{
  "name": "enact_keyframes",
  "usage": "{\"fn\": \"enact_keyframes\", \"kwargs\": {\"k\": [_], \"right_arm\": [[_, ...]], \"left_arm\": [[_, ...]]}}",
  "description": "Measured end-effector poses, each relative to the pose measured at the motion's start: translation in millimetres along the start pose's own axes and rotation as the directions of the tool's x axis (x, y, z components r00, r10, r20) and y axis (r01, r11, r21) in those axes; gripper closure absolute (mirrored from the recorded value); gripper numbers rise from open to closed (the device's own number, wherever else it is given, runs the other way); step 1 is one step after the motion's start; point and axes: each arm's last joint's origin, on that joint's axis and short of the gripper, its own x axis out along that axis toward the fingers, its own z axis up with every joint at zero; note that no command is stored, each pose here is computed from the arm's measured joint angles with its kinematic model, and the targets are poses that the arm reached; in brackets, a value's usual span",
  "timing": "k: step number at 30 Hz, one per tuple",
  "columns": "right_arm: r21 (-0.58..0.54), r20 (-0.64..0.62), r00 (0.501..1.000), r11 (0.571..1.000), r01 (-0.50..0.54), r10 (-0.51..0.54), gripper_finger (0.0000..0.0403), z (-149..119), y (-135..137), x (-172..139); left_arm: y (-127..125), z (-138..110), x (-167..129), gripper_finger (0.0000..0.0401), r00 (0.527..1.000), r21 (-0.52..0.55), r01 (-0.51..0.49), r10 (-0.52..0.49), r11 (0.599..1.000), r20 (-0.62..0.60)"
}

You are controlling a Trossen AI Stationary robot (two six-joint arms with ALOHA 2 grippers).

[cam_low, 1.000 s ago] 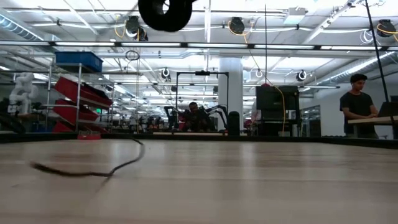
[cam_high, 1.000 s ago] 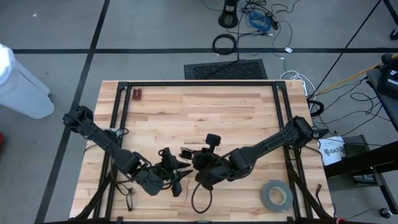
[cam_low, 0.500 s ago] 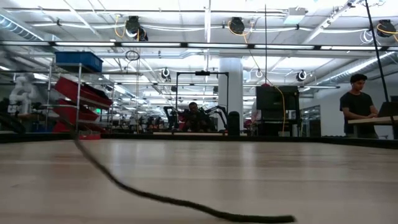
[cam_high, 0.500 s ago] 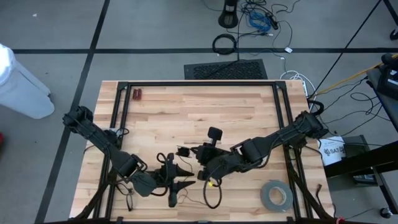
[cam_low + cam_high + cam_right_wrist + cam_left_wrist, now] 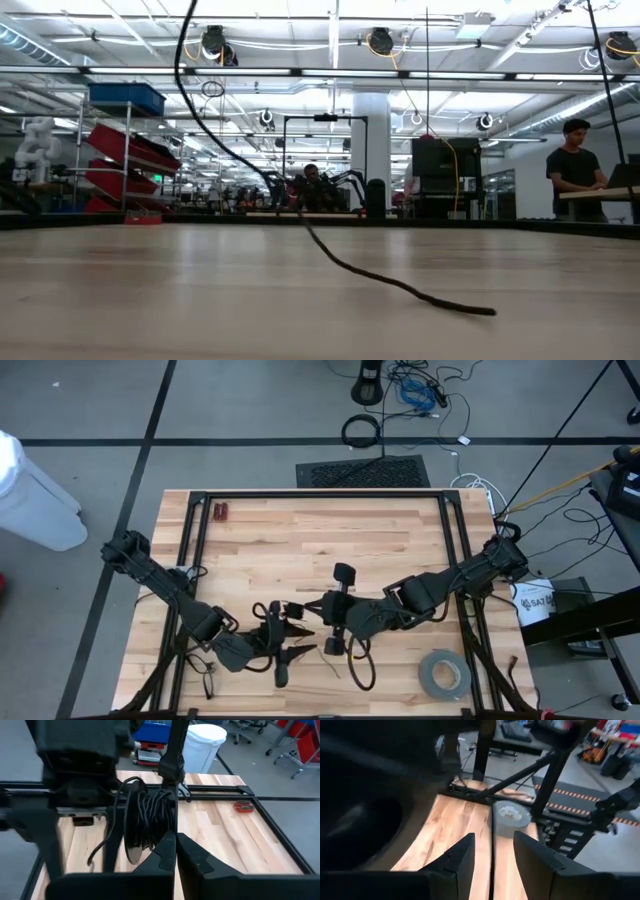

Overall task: Coil cords
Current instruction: Coil the black wire on the spool

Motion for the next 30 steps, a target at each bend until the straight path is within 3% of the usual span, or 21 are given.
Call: {"fn": "enact_keyframes", "kwargs": {"k": [30], "right_arm": [[0.047, -0.015, 0.999, 0.998, -0.038, 0.039, 0.0403, -6, 17, -11]], "left_arm": [[-47, -22, -50, 0.0246, 0.977, 0.038, 0.208, -0.205, 0.977, -0.059]]}}
